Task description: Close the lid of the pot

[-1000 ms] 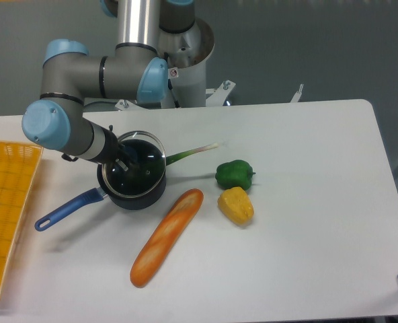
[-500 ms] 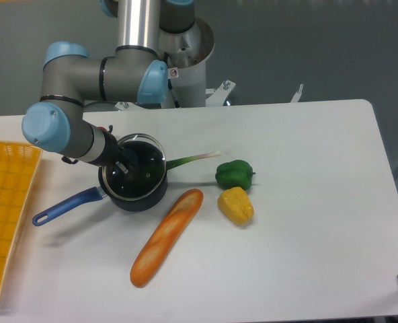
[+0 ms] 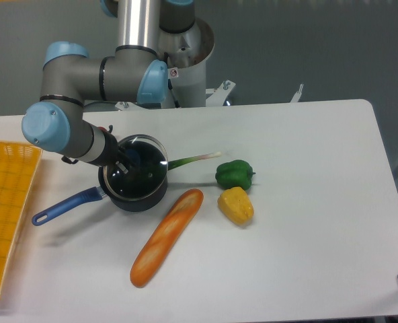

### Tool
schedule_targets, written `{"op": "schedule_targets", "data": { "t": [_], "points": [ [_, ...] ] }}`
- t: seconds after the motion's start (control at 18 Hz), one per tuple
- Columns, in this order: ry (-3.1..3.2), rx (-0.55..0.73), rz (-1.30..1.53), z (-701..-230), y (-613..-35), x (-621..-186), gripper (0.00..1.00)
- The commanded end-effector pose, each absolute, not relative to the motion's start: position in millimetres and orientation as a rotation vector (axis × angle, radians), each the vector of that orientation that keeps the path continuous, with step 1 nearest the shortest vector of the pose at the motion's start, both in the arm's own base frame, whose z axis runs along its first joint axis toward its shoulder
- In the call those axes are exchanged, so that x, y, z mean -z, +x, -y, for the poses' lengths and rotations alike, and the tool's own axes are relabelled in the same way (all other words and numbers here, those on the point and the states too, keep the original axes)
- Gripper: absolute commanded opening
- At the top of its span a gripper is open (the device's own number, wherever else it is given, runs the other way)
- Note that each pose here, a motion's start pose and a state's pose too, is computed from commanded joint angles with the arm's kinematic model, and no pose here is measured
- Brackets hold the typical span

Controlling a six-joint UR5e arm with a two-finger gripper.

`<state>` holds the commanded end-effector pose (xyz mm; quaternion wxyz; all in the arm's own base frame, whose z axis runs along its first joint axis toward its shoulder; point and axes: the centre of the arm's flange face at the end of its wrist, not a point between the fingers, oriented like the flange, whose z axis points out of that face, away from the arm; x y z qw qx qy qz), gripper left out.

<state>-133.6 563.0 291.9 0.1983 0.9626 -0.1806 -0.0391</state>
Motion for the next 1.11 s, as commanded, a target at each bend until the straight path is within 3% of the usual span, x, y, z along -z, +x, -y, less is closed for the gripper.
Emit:
{"op": "schedule_targets", "data": {
  "t": [0.33,0.44,0.5,0.89,1.11],
  "points": [
    [2.697,0.114,0.509,-562.8,-133.5,-295.2,0.73],
    [2.707,0.121,0.508,-564.6,-137.2,-300.7,0.86],
    [2.721,0.131,0.497,-567.2,-144.1,-309.8,1.0],
    [2.879,0.166,0.314,-552.6,-214.5,-363.8,1.0],
    [2.973,0.092,0.366,-533.4,-254.0,-390.1,1.0]
  ]
}}
